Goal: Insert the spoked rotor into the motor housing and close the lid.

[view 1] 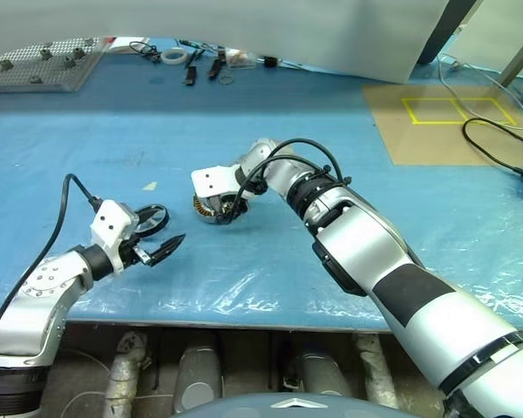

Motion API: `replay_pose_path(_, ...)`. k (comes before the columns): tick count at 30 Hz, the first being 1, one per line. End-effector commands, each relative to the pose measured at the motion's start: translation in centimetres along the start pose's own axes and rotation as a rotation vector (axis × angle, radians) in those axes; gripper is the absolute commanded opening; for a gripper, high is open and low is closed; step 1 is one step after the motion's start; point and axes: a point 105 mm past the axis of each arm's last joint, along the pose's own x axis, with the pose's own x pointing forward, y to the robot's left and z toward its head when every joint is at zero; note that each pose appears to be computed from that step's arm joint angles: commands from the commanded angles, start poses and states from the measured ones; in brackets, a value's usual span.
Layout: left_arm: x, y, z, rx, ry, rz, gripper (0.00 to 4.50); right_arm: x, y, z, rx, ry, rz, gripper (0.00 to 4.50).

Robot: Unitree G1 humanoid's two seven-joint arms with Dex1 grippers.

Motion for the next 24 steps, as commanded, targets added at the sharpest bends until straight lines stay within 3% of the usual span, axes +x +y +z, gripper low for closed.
replay_pose_path(1,-0.5,0.3,1.7,0.018,-0.049,-0.027,4.5,-0.6,-0.6,1.0,-0.052,-0.009,-0.013,4.47)
replay_pose_path(17,0.8,-0.6,1.3,0.01,-0.027,-0.061,4.5,0.4,-0.3,-1.9,-0.027,0.108,-0.071,4.47)
replay_pose_path(24,1.3,-1.0,1.3,0.008,-0.031,-0.06,4.5,1.1,0.1,-1.6,-0.02,0.099,-0.056,4.47)
